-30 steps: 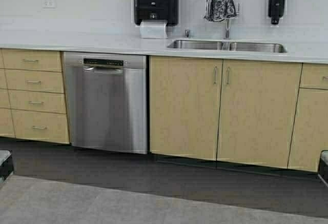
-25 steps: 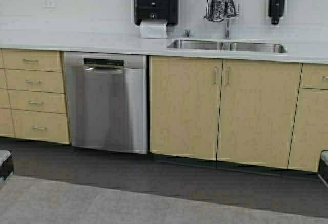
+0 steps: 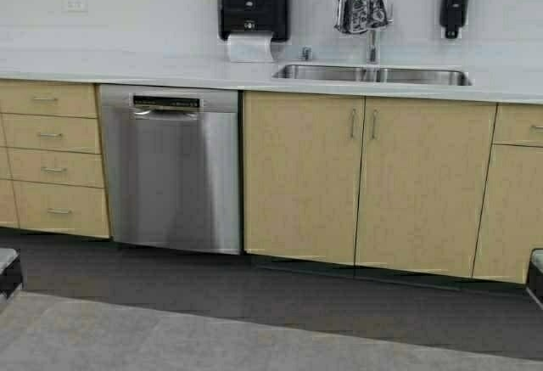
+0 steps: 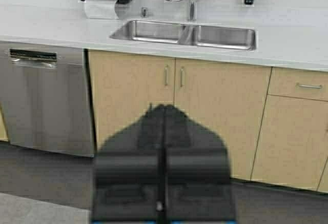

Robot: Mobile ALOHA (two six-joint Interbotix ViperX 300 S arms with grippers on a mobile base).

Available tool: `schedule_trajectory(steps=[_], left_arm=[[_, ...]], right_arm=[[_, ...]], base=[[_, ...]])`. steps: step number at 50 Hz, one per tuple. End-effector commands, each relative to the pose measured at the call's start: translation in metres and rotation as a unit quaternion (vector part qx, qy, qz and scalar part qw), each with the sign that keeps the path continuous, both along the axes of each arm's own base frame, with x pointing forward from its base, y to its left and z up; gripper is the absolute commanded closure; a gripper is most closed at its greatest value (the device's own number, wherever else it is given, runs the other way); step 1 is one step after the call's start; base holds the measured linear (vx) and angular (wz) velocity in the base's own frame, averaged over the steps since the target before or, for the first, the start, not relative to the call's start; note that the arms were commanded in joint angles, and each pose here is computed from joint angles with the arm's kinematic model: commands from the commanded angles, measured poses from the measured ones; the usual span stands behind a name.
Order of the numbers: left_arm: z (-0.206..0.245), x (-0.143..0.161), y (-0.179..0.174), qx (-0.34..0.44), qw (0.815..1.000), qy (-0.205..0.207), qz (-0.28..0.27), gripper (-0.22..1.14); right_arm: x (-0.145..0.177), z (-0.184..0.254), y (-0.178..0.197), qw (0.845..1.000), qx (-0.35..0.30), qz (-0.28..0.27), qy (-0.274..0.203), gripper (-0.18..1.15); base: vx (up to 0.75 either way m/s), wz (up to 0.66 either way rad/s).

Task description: Get the cloth and wipe up the spill under the wine glass

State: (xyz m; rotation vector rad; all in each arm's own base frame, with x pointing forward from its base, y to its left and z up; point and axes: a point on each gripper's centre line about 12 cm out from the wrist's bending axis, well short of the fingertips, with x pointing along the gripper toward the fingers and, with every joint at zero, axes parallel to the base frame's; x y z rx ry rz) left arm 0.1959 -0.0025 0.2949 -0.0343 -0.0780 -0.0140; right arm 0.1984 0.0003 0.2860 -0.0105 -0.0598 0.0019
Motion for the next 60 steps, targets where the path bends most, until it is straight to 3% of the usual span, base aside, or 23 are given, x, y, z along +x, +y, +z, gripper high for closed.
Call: schedule_trajectory(steps=[1, 60], left_arm=[[0.006, 0.002, 0.000, -0.002, 1.000, -0.008, 0.001, 0.89], [-0.003, 0.005, 0.000, -0.003, 1.000, -0.002, 0.000, 0.89]], right_arm=[[0.002, 0.008, 0.000, 1.000, -0.005, -0.001, -0.011, 0.91], [-0.005, 0.016, -0.004, 0.999, -0.001, -0.010, -0.032, 0.91]], base=[[0.09, -0.06], [0.26, -0.07]])
